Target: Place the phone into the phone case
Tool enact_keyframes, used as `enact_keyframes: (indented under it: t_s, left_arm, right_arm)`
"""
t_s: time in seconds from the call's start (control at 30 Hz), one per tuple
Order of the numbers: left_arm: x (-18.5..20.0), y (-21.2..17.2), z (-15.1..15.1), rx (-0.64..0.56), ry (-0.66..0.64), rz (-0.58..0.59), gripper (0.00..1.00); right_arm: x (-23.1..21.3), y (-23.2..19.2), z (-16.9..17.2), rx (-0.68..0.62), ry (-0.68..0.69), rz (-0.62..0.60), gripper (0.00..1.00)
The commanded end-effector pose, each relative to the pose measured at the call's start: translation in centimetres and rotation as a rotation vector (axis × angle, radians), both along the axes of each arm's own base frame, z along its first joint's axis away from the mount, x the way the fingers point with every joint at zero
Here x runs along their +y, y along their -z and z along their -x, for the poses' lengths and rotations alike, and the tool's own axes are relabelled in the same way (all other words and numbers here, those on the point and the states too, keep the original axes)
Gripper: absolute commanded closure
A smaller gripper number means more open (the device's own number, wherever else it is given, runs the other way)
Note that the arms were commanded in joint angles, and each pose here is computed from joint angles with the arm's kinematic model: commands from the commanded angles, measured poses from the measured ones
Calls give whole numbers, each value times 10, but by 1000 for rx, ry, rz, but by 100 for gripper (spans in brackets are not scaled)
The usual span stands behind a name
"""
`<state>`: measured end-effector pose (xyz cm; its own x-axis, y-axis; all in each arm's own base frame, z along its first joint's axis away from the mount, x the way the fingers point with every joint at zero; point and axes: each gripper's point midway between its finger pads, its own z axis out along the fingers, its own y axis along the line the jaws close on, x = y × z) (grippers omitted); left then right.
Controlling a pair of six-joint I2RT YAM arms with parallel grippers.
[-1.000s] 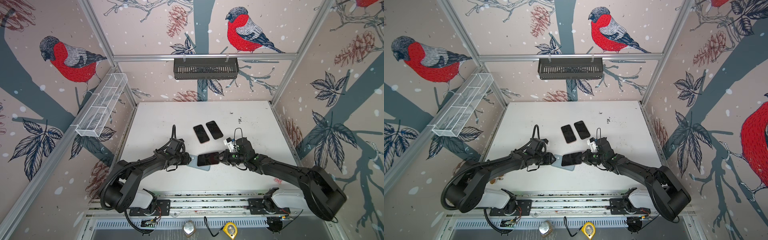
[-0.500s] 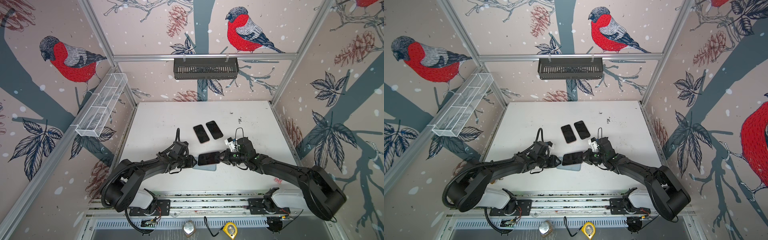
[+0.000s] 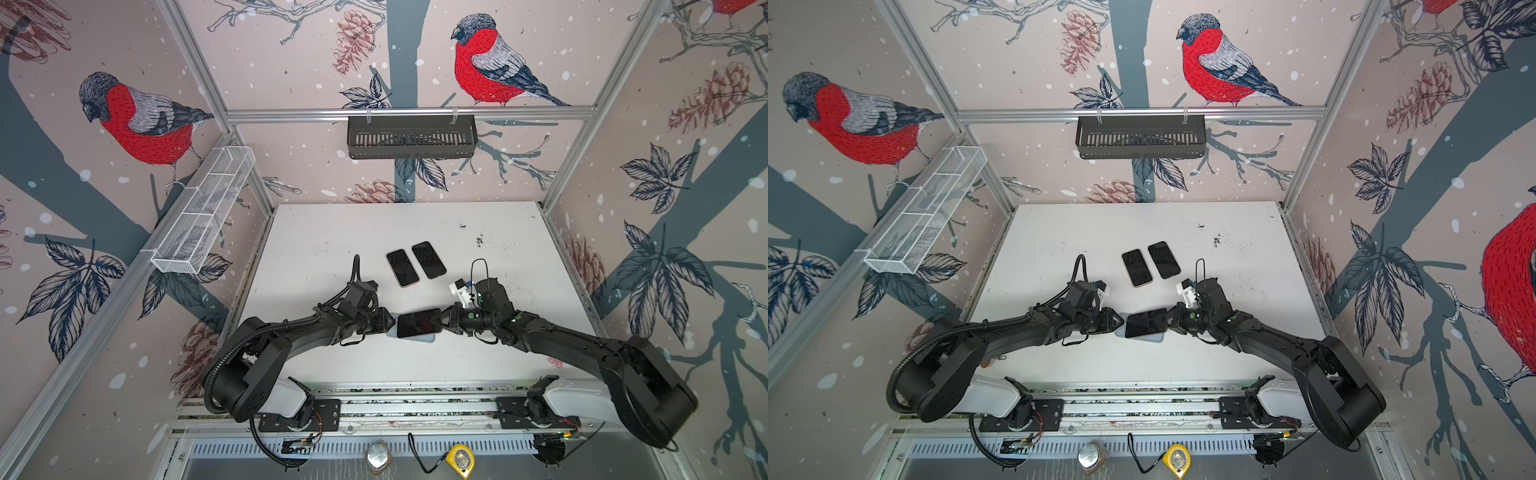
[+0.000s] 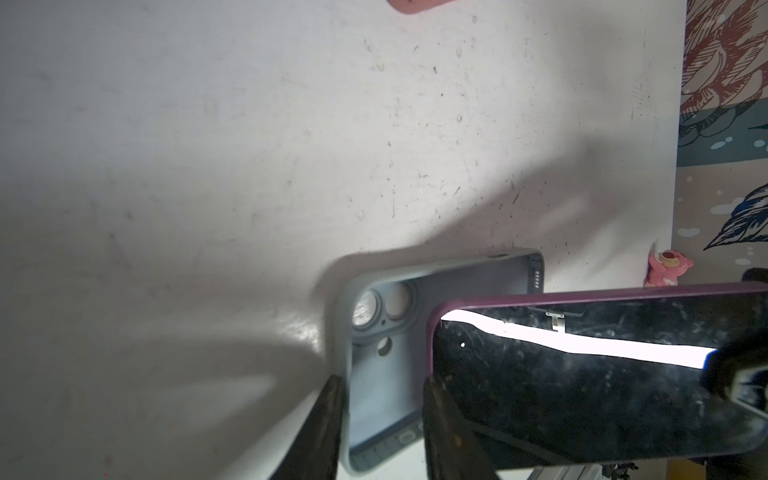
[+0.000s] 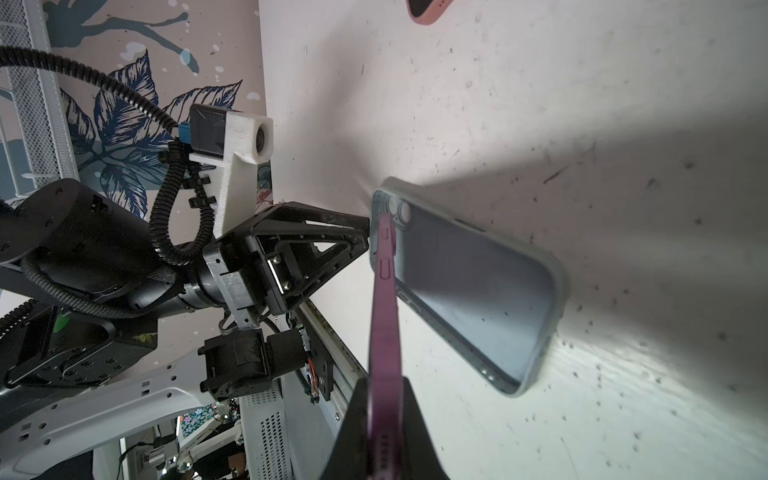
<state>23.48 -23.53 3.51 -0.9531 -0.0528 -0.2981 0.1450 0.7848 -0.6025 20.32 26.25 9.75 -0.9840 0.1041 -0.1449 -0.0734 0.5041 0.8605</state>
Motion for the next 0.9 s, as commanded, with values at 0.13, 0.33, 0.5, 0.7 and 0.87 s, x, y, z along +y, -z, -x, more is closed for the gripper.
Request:
enact_keyframes:
  t_s: [0.13, 0.33, 0.5, 0.7, 0.87]
  left_arm:
    - [-3, 4, 0, -9, 12, 27, 67]
    - [-5, 8, 4, 3, 31, 33, 69]
    - [-5, 10, 5, 7, 38, 35, 69]
    - [-6, 11, 6, 10, 43, 40, 70]
    - [-8, 11, 7, 14, 49, 49, 70]
  right_arm:
    - [2, 4, -2, -1, 19, -13, 100]
    - [-1, 8, -7, 1, 55, 6, 100]
    - [-1, 12, -7, 16, 58, 12, 100]
    - [-1, 18, -9, 30, 72, 15, 100]
    - [0, 20, -11, 38, 76, 14, 100]
